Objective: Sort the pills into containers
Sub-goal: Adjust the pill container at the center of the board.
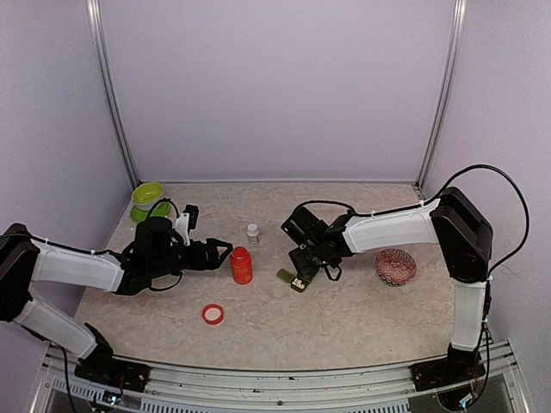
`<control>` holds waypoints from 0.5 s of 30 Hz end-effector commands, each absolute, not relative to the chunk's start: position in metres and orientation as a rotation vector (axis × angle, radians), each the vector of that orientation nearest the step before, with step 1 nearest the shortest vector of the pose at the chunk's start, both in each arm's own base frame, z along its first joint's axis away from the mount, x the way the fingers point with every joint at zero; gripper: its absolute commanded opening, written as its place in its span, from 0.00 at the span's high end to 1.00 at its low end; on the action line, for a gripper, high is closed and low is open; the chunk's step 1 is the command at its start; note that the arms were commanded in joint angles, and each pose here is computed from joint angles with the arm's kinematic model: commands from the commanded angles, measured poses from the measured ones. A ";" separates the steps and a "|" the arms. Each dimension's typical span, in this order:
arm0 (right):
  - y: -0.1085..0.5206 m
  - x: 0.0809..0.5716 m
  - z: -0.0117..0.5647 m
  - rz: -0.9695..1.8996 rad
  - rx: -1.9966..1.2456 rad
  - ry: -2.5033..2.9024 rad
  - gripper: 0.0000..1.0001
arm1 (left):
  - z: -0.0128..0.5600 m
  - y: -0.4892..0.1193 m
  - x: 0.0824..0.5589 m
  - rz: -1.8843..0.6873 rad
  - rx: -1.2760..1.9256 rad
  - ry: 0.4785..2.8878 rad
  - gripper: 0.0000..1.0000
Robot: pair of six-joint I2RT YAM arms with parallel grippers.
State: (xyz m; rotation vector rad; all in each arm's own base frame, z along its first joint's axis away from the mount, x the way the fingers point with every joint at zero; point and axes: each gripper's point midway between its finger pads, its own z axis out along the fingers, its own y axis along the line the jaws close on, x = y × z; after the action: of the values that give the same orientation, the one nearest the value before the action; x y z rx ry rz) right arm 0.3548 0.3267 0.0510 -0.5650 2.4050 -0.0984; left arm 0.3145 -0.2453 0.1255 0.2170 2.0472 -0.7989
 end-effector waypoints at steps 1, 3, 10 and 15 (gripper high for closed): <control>0.316 0.355 0.066 -0.092 -0.508 2.390 0.32 | 0.131 -0.249 0.314 -0.816 0.222 2.025 0.01; 0.314 0.354 0.067 -0.094 -0.506 2.391 0.32 | 0.130 -0.249 0.314 -0.816 0.221 2.026 0.01; 0.302 0.347 0.058 -0.121 -0.507 2.412 0.32 | 0.134 -0.251 0.313 -0.824 0.238 2.014 0.01; 0.299 0.344 0.062 -0.117 -0.499 2.409 0.32 | 0.153 -0.250 0.306 -0.825 0.270 1.938 0.01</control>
State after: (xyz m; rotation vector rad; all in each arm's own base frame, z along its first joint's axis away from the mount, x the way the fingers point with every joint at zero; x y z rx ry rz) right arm 0.3438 0.3090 0.0529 -0.5389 2.4126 -0.1110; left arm 0.3136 -0.2463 0.1288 0.2282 2.0344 -0.8000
